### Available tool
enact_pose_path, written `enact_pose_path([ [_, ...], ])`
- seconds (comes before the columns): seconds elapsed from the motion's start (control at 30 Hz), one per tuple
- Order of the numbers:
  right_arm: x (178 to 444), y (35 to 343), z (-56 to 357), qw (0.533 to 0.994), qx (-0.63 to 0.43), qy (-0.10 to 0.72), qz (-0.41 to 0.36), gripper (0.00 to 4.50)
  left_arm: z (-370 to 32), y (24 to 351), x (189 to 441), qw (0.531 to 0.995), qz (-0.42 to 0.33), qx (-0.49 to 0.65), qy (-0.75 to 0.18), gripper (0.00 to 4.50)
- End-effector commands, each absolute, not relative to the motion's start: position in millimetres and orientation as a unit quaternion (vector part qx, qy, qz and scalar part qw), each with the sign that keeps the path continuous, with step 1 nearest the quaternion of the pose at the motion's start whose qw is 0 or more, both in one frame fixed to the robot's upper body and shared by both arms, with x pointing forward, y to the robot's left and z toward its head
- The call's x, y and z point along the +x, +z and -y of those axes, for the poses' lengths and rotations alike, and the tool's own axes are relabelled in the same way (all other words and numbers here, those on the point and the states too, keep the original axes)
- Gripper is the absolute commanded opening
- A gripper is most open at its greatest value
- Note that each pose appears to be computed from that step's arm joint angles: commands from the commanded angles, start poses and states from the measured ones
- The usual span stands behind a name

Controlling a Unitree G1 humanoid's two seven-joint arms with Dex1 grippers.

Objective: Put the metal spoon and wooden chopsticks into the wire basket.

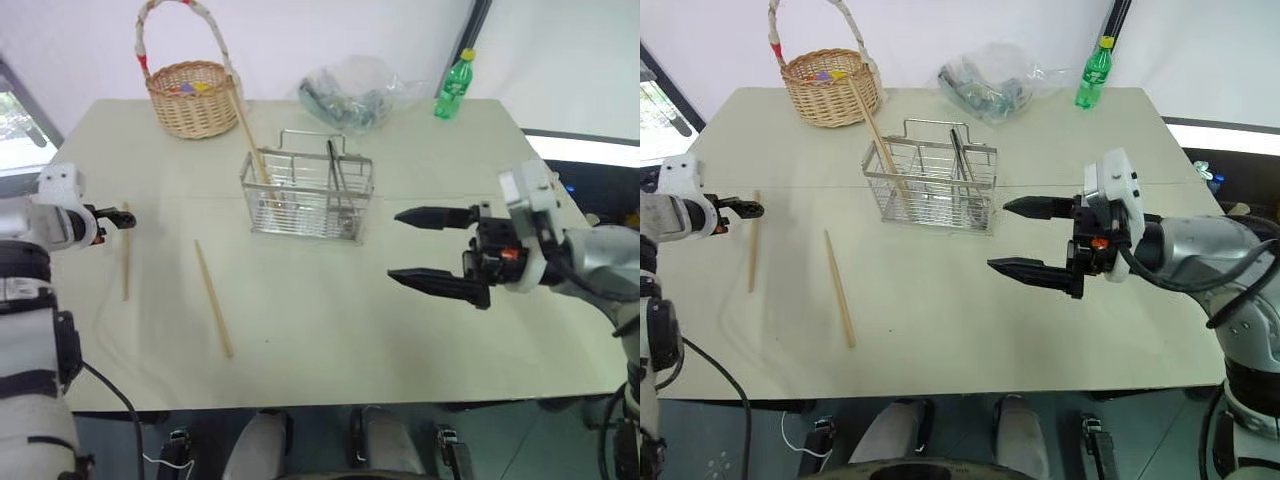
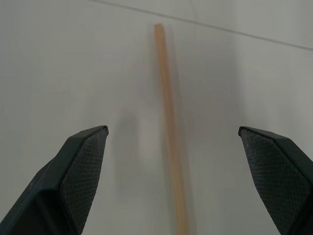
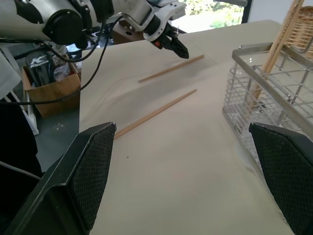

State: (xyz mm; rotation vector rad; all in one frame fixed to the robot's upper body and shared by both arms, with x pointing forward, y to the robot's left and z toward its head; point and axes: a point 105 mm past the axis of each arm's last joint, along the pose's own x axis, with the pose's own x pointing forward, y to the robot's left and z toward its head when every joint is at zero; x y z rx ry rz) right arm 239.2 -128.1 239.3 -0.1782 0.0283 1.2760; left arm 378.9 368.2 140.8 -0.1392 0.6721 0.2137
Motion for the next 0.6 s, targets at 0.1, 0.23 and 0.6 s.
enact_pose_path([
  [0.1, 234, 252, 131, 0.810, -0.091, 0.579, 0.013, 4.48, -363, 136, 388, 0.936, -0.331, -0.058, 0.102, 4.50],
  [0.23, 233, 251, 132, 0.813, -0.092, 0.575, 0.014, 4.48, -360, 124, 389, 0.931, -0.345, -0.060, 0.103, 4.50],
  [0.6, 237, 254, 138, 0.827, -0.084, 0.555, 0.019, 4.50, -360, 116, 389, 0.928, -0.336, -0.100, 0.124, 1.18],
])
